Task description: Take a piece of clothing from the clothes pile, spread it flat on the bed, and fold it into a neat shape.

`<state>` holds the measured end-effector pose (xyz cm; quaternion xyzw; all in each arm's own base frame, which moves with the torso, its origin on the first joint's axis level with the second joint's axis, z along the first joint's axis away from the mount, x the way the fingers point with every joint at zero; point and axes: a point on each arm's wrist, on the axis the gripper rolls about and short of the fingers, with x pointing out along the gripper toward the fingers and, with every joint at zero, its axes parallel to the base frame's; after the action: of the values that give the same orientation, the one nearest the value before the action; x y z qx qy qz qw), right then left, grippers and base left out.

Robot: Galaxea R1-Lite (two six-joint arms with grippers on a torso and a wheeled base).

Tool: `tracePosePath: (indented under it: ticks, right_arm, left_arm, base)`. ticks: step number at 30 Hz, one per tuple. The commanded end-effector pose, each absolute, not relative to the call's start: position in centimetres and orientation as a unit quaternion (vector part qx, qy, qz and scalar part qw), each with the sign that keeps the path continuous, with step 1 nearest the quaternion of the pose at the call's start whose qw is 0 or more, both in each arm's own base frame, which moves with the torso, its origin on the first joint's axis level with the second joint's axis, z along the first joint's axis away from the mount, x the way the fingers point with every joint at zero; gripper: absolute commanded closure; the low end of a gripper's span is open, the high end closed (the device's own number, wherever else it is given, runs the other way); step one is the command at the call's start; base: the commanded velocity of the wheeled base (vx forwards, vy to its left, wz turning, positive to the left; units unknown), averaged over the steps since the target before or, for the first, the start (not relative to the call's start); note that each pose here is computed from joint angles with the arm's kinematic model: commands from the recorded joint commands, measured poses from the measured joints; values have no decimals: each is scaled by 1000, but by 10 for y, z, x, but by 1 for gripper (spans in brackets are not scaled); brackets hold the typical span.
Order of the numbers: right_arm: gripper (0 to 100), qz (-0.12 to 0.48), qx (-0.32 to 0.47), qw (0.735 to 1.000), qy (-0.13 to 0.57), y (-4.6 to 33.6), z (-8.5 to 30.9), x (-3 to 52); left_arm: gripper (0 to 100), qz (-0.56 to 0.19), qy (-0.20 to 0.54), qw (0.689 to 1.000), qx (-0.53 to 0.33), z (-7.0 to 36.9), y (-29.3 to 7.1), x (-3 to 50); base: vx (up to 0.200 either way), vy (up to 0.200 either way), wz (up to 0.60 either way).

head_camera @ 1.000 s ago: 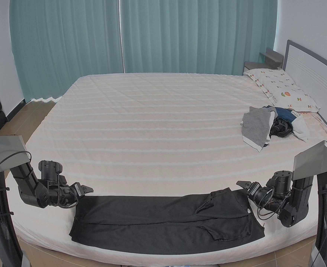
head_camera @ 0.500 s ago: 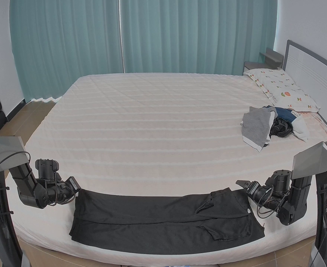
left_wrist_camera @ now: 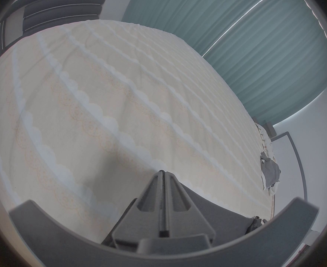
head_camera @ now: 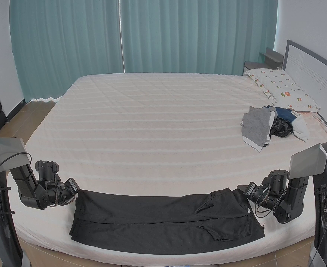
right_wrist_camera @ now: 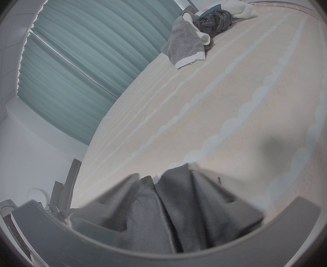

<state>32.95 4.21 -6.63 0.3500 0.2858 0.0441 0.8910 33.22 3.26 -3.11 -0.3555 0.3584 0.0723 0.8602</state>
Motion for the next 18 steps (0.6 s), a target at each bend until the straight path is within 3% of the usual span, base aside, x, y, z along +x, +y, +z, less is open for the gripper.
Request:
tracePosePath:
  ticks: [1,18]
  right_arm:
    - [100,44,347,892,287,42,-68,329]
    - [100,16,355,894,271,25,-67,331]
  left_arm:
    - [100,73,360,859,-356,-33,33,332]
    - [100,95,349,867,-343,-38,34,334]
  base:
    - [0,0,0]
    - [0,0,0]
